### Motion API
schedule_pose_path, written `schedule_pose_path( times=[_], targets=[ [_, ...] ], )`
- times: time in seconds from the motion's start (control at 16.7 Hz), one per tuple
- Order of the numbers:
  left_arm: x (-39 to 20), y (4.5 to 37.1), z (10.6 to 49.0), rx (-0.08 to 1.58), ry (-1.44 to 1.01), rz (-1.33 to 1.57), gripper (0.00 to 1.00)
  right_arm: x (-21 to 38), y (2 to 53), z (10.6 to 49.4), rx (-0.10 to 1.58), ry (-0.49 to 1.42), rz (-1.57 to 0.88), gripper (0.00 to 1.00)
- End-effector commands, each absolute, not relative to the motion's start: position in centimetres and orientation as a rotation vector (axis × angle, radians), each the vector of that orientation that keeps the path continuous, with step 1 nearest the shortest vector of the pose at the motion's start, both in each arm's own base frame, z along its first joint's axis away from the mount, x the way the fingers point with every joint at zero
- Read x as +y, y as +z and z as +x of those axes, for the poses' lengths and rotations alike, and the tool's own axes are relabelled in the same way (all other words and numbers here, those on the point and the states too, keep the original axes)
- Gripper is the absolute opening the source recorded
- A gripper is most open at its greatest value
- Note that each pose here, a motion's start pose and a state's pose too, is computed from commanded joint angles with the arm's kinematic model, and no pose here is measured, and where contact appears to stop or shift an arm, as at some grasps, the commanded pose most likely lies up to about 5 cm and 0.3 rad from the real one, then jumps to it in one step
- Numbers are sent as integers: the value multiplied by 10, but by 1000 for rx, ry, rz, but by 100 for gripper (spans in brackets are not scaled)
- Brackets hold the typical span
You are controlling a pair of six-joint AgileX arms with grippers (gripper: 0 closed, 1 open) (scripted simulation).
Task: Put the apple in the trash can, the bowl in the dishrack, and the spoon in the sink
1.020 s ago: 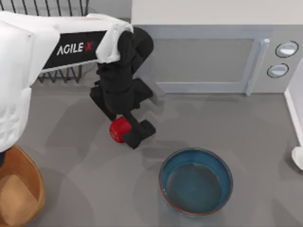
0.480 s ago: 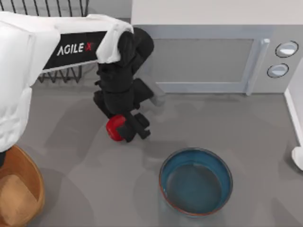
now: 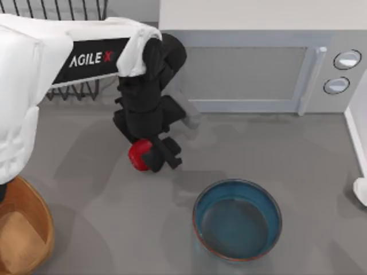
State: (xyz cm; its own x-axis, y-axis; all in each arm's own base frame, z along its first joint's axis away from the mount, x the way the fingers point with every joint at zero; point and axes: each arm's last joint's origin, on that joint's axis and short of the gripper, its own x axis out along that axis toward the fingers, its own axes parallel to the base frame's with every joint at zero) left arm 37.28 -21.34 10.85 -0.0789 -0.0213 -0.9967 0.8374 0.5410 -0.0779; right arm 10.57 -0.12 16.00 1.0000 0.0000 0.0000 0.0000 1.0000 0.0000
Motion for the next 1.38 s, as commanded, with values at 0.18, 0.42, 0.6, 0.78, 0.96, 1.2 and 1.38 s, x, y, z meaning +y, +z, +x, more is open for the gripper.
schedule_pose_path(
  times=[0.18, 0.42, 0.6, 0.78, 0.96, 1.2, 1.38],
  targets=[
    [-212, 115, 375, 1468, -821, 746, 0, -1, 160, 106, 0, 0, 0, 100],
    [-215, 137, 378, 1459, -823, 748, 0, -1, 160, 106, 0, 0, 0, 100],
    [-214, 171, 378, 1484, -826, 750, 0, -1, 160, 106, 0, 0, 0, 100],
    [-213, 203, 376, 1483, -825, 750, 0, -1, 160, 106, 0, 0, 0, 100],
    [-212, 215, 375, 1468, -821, 746, 0, -1, 160, 106, 0, 0, 0, 100],
    [-209, 215, 374, 1480, -805, 741, 0, -1, 160, 106, 0, 0, 0, 100],
    [-192, 225, 362, 1538, -682, 690, 0, -1, 160, 106, 0, 0, 0, 100]
  ],
)
